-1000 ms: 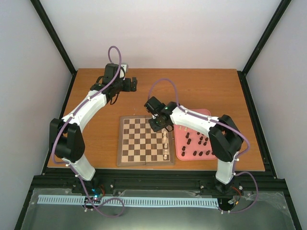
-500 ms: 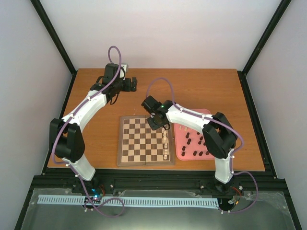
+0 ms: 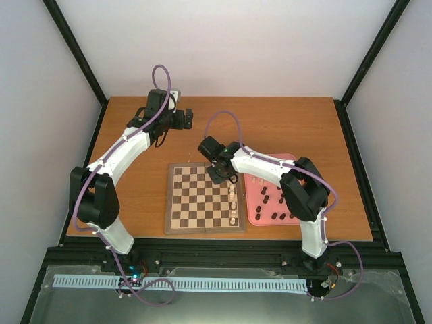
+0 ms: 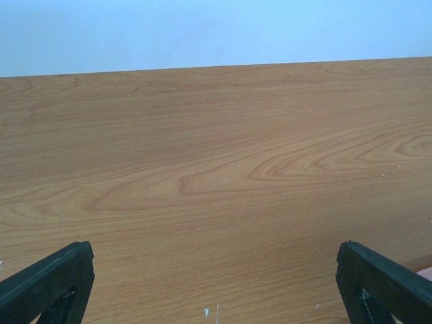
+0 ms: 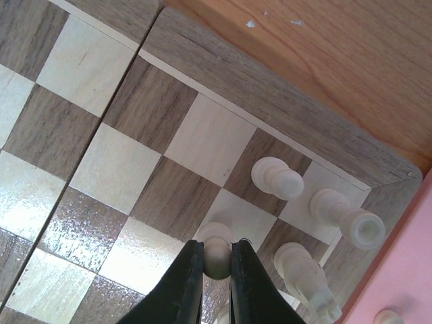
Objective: Set up the chess pieces on the board
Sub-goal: Place the chess piece on the chessboard.
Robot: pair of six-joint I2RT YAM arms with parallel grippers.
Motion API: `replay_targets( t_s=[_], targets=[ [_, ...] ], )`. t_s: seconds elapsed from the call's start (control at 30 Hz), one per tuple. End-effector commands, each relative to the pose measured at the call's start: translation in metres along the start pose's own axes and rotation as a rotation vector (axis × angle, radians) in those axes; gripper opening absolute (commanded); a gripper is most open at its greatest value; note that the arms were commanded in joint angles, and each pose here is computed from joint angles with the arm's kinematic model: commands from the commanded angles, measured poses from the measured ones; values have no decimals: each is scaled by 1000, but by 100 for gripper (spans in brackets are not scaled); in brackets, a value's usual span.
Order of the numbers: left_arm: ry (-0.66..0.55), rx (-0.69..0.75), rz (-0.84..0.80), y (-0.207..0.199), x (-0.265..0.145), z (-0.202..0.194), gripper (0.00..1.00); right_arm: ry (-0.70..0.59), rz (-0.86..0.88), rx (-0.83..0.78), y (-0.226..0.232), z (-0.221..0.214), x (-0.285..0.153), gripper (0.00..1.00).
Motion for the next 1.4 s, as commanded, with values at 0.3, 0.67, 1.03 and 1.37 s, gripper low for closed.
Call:
replay_targets(
  t_s=[0.3,0.67,1.03,1.37],
  targets=[
    [-31,-6,3,1,-4,13,100,11,-28,-11,-1,1,7,8],
    [-28,-6,5,1,-3,12,100,25,-37,-4,-5,-3,9,9],
    [-28,-8,3,0,-3,13,100,36,-45,-3,-7,-7,9,9],
    [-32,-8,3,0,-4,14,100,50,-50,-7,-7,-11,12,9]
  ],
)
Point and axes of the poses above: each gripper's point midway between its finger pads, its own x axis out along the fingers, its own y axis along the line the jaws close on, z = x × y, the point moved 4 cm from there along -x, back along the fingers, and after that the axes turned 6 degrees about -x, right-handed, at the moved point
